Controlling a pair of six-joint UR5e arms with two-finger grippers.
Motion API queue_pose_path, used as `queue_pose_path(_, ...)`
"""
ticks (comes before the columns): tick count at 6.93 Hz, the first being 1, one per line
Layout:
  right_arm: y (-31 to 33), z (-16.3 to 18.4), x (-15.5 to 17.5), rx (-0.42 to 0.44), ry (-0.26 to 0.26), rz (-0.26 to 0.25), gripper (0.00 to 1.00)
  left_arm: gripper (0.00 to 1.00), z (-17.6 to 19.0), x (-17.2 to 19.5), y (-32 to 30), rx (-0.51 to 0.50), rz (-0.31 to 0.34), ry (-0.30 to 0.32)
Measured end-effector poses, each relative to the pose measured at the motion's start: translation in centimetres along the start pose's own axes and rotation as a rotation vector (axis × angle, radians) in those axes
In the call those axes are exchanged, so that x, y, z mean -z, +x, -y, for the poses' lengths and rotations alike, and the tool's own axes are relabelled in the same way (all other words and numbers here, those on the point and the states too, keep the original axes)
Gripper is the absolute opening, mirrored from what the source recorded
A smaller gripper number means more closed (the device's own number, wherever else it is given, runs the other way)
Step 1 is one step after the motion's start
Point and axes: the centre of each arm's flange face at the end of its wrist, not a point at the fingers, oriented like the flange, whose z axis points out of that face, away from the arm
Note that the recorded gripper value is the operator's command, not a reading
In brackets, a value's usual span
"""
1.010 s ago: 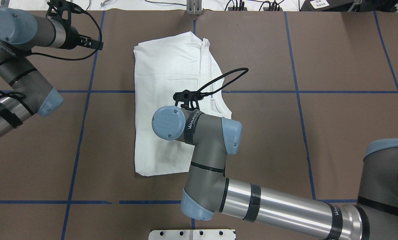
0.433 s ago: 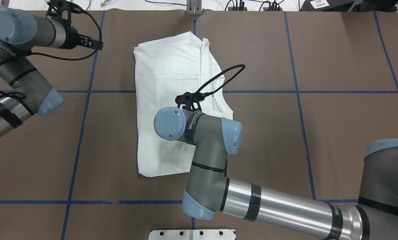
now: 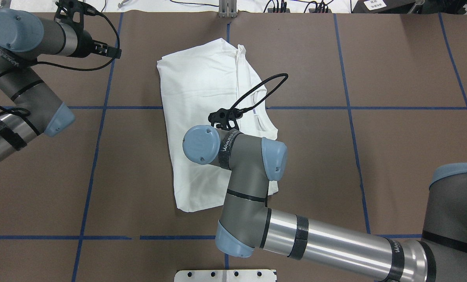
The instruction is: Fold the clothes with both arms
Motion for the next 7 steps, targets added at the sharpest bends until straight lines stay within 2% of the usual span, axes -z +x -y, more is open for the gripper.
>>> queue_pose_path(4,2.9,0.5,0.5,-0.015,0.014,0.012,0.0,1.0,0.0,0.0,0.0,0.0,-0.001,0.0)
queue_pose_path(5,6.1,-0.4,0.1,-0.02,0.021,0.023,0.22,1.0,0.0,0.0,0.1,-0.001,-0.001,0.0)
queue_pose_path(6,9.3,-1.3,-0.3,-0.025,0.025,0.028,0.81,1.0,0.0,0.0,0.1,0.0,-0.001,-0.001)
queue_pose_path(7,11.3,-1.7,-0.6,-0.023,0.03,0.026,0.95,1.0,-0.1,0.0,0.1,0.0,-0.001,-0.001)
